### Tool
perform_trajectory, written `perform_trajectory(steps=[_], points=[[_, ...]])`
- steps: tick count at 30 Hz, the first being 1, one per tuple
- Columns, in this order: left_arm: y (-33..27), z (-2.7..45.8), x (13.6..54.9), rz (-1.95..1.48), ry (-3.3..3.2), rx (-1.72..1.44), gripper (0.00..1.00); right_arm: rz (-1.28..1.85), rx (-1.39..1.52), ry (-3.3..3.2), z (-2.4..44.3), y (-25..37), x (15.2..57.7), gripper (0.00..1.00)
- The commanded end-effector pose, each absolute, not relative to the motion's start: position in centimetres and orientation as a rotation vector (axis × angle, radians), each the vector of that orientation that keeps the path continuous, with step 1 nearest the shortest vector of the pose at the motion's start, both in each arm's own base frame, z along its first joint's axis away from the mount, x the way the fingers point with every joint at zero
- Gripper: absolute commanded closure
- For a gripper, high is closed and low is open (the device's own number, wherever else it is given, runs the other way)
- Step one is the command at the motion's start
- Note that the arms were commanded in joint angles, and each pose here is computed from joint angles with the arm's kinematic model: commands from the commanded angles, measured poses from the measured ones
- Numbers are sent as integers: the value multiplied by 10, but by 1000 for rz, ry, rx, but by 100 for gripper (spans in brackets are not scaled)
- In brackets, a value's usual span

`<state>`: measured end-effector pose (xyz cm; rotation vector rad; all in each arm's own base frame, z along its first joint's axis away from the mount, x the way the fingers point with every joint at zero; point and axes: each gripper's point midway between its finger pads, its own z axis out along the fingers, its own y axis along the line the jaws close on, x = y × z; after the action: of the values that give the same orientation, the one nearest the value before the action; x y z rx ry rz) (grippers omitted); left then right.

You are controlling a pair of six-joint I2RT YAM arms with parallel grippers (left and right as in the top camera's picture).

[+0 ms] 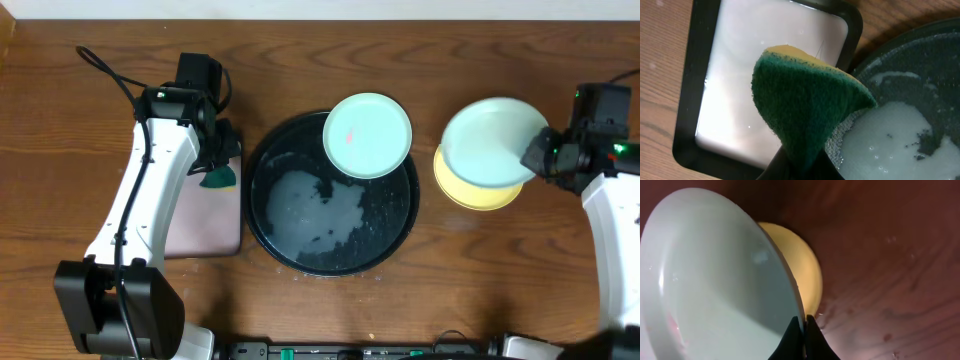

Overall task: Clean dirty plates on tray and stack at the side
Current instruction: 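Lower the pale green plate onto the yellow plate and release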

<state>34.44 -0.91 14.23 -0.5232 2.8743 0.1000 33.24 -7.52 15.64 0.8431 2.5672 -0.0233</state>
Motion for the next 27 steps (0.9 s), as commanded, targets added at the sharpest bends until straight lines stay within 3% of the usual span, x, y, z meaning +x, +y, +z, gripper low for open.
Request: perform_trajectory(steps=[1,11,15,21,27], points=[[-4,144,343,133,2867,-515,92,-47,898,2620,125,-87,325,99],[-4,145,344,130,2861,-515,92,-57,911,2691,68,-87,329,95],[-4,145,344,130,2861,-515,93,-15,804,2752,58,-75,333,75],[-4,145,344,130,2861,-515,93,191,562,2754,71,-39,355,62],[-4,145,344,130,2860,-515,93,343,237,2682,121,6,390,57]])
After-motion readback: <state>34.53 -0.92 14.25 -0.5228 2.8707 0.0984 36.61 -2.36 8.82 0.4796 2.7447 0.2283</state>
